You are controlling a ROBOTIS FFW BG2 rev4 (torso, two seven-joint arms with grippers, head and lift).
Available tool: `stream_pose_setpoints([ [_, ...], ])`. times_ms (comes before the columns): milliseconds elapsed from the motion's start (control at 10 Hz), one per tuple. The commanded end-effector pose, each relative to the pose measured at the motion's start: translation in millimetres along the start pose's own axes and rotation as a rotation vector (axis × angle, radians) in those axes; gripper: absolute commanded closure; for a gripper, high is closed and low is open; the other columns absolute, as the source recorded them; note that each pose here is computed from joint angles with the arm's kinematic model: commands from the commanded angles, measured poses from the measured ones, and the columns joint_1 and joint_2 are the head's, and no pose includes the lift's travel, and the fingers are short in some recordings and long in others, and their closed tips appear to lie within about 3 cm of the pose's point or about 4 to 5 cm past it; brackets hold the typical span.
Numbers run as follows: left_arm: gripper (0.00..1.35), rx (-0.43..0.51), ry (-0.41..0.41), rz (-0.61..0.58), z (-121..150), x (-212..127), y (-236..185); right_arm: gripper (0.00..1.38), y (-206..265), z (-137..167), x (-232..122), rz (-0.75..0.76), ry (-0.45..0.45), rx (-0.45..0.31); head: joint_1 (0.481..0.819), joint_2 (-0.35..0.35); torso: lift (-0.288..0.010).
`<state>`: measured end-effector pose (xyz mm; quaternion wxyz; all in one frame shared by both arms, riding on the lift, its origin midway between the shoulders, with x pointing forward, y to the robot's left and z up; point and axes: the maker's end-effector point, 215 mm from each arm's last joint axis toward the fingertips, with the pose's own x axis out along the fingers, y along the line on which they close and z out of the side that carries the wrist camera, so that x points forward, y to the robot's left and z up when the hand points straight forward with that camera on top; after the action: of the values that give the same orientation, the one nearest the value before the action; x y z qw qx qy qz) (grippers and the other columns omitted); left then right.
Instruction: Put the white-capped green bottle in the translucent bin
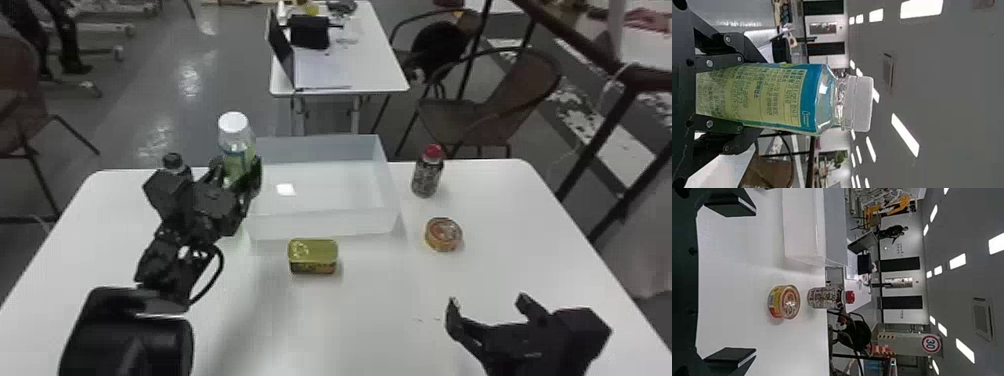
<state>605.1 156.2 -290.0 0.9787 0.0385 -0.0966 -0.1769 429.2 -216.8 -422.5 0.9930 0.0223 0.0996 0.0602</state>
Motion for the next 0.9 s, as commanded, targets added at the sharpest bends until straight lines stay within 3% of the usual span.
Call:
stream_pose_setpoints([
  [0, 0.82, 0.014, 0.056, -0.082, -9.5, 26.0, -16.4, 0.05, 5.5, -1.0, 5.5, 0.010, 0.001, 0.003, 0.695, -0.053, -0.070],
  [300, 0.82, 0.119, 0.216, -0.274, -51.1, 61.8, -47.5, 0.05, 14.6, -1.9, 17.1, 0.029, 0.000, 0.011, 0.695, -0.094, -0.070],
  [600, 0.78, 0.275, 0.362, -0.369, -92.6, 88.2, -61.6, 0.05, 26.6, 0.2, 34.9, 0.067, -0.006, 0.014, 0.695, -0.114, -0.070],
  [800, 0.35, 0.418, 0.419, -0.382, -96.4, 99.0, -42.5, 0.05, 31.6, -3.0, 40.6, 0.082, -0.001, 0.012, 0.695, -0.109, -0.070],
])
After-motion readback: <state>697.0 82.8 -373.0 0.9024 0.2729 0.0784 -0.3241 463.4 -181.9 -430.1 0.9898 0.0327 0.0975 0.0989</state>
